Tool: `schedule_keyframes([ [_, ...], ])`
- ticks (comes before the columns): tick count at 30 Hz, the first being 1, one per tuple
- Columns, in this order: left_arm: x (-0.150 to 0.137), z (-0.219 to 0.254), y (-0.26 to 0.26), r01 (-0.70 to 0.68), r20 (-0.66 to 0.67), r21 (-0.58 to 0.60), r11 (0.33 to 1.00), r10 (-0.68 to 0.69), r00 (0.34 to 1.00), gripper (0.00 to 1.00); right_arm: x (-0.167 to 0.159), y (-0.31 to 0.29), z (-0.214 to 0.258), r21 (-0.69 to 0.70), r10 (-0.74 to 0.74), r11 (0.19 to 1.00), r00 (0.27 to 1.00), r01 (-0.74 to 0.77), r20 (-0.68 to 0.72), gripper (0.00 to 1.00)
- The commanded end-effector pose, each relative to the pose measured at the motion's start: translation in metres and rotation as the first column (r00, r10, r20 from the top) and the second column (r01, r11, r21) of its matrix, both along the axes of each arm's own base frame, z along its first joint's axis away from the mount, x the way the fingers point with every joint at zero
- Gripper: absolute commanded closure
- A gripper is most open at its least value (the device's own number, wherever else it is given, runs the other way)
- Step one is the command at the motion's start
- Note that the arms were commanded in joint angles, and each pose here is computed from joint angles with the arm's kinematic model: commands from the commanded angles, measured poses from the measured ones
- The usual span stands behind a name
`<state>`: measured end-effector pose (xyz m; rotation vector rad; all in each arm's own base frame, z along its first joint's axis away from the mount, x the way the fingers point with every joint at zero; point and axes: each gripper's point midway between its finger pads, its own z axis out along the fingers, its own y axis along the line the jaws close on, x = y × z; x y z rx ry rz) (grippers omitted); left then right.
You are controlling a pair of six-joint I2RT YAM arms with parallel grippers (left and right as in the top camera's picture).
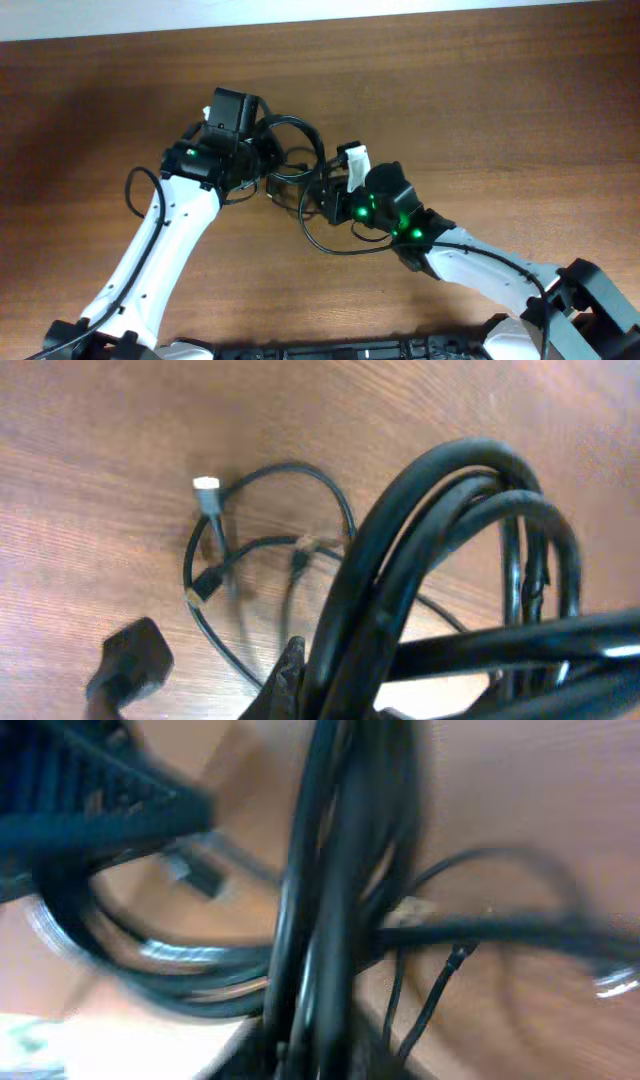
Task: Untangle cables
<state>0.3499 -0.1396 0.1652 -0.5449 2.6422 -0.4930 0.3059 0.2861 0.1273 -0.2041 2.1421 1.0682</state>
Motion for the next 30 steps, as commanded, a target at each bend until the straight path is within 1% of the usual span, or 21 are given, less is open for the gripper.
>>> schedule_keyframes([
  [1, -0.003, 0.029, 0.015, 0.389, 0.121, 0.231, 0.892, -0.423, 0.898, 1.0, 0.056, -0.073, 0.006, -0.085, -0.311, 0.944, 0.946, 0.318, 0.088, 0.96],
  [3, -0.009, 0.036, 0.039, 0.489, 0.102, 0.378, 0.786, -0.56, 0.822, 1.0, 0.067, -0.109, 0.012, -0.071, -0.362, 0.928, 0.93, 0.366, 0.06, 0.96],
  [5, -0.017, 0.033, 0.067, 0.577, -0.012, 0.528, 0.623, -0.674, 0.738, 1.0, 0.074, -0.166, 0.018, -0.039, -0.423, 0.906, 0.906, 0.423, -0.007, 0.96],
  [6, -0.018, 0.033, 0.064, 0.589, -0.011, 0.523, 0.616, -0.686, 0.727, 0.97, 0.071, -0.179, 0.021, -0.001, -0.399, 0.917, 0.916, 0.4, -0.046, 0.96],
  [7, -0.02, 0.033, 0.058, 0.605, 0.008, 0.497, 0.622, -0.7, 0.714, 0.81, 0.068, -0.182, 0.02, 0.018, -0.378, 0.925, 0.923, 0.381, -0.071, 0.96],
  [8, -0.02, 0.033, 0.054, 0.611, 0.019, 0.486, 0.625, -0.707, 0.707, 0.58, 0.066, -0.186, 0.016, 0.015, -0.378, 0.924, 0.921, 0.381, -0.094, 0.92],
  [9, -0.019, 0.034, 0.054, 0.607, 0.026, 0.485, 0.63, -0.704, 0.71, 0.43, 0.064, -0.187, 0.013, 0.004, -0.378, 0.925, 0.92, 0.38, -0.103, 0.85],
  [10, -0.017, 0.035, 0.053, 0.586, 0.042, 0.475, 0.657, -0.682, 0.73, 0.2, 0.063, -0.186, 0.011, -0.009, -0.369, 0.929, 0.924, 0.37, -0.096, 0.7],
  [11, -0.014, 0.037, 0.052, 0.553, 0.064, 0.457, 0.696, -0.646, 0.761, 0.01, 0.063, -0.186, 0.011, -0.017, -0.361, 0.933, 0.929, 0.361, -0.087, 0.48],
  [13, -0.008, 0.041, 0.051, 0.479, 0.106, 0.412, 0.775, -0.563, 0.82, 0.01, 0.057, -0.173, 0.019, 0.03, -0.285, 0.957, 0.954, 0.289, -0.09, 0.19],
  [15, 0.0, 0.046, 0.05, 0.391, 0.156, 0.36, 0.847, -0.468, 0.87, 0.01, 0.052, -0.164, 0.033, 0.062, -0.222, 0.972, 0.973, 0.226, -0.06, 0.01],
  [17, 0.01, 0.054, 0.047, 0.311, 0.209, 0.31, 0.899, -0.383, 0.9, 0.01, 0.059, -0.163, 0.053, 0.007, -0.178, 0.984, 0.981, 0.178, 0.074, 0.01],
  [18, 0.012, 0.056, 0.047, 0.257, 0.222, 0.264, 0.93, -0.318, 0.922, 0.01, 0.065, -0.17, 0.055, -0.028, -0.213, 0.976, 0.975, 0.215, 0.067, 0.02],
  [20, 0.01, 0.056, 0.04, 0.263, 0.226, 0.213, 0.941, -0.31, 0.924, 0.01, 0.069, -0.186, 0.032, -0.038, -0.366, 0.931, 0.923, 0.364, -0.119, 0.01],
  [22, 0.01, 0.061, 0.024, 0.316, 0.256, 0.147, 0.937, -0.345, 0.903, 0.01, 0.063, -0.194, -0.015, -0.066, -0.463, 0.877, 0.803, 0.475, -0.374, 0.12],
  [23, 0.013, 0.062, 0.022, 0.319, 0.267, 0.148, 0.936, -0.348, 0.899, 0.01, 0.065, -0.193, -0.036, -0.077, -0.469, 0.869, 0.766, 0.488, -0.439, 0.13],
  [24, 0.016, 0.063, 0.018, 0.324, 0.278, 0.149, 0.934, -0.354, 0.893, 0.01, 0.069, -0.183, -0.049, -0.04, -0.412, 0.893, 0.778, 0.448, -0.474, 0.13],
  [26, 0.017, 0.059, 0.009, 0.345, 0.276, 0.148, 0.927, -0.374, 0.885, 0.01, 0.079, -0.167, -0.068, 0.05, -0.333, 0.905, 0.775, 0.423, -0.537, 0.24],
  [27, 0.018, 0.055, 0.004, 0.357, 0.27, 0.148, 0.922, -0.385, 0.882, 0.01, 0.087, -0.162, -0.071, 0.092, -0.305, 0.907, 0.793, 0.41, -0.528, 0.37],
  [29, 0.02, 0.044, -0.012, 0.394, 0.253, 0.146, 0.907, -0.419, 0.872, 0.01, 0.103, -0.153, -0.06, 0.187, -0.242, 0.917, 0.863, 0.352, -0.443, 0.71],
  [30, 0.022, 0.036, -0.022, 0.416, 0.241, 0.146, 0.898, -0.44, 0.865, 0.01, 0.108, -0.145, -0.04, 0.246, -0.184, 0.927, 0.916, 0.282, -0.357, 0.96],
])
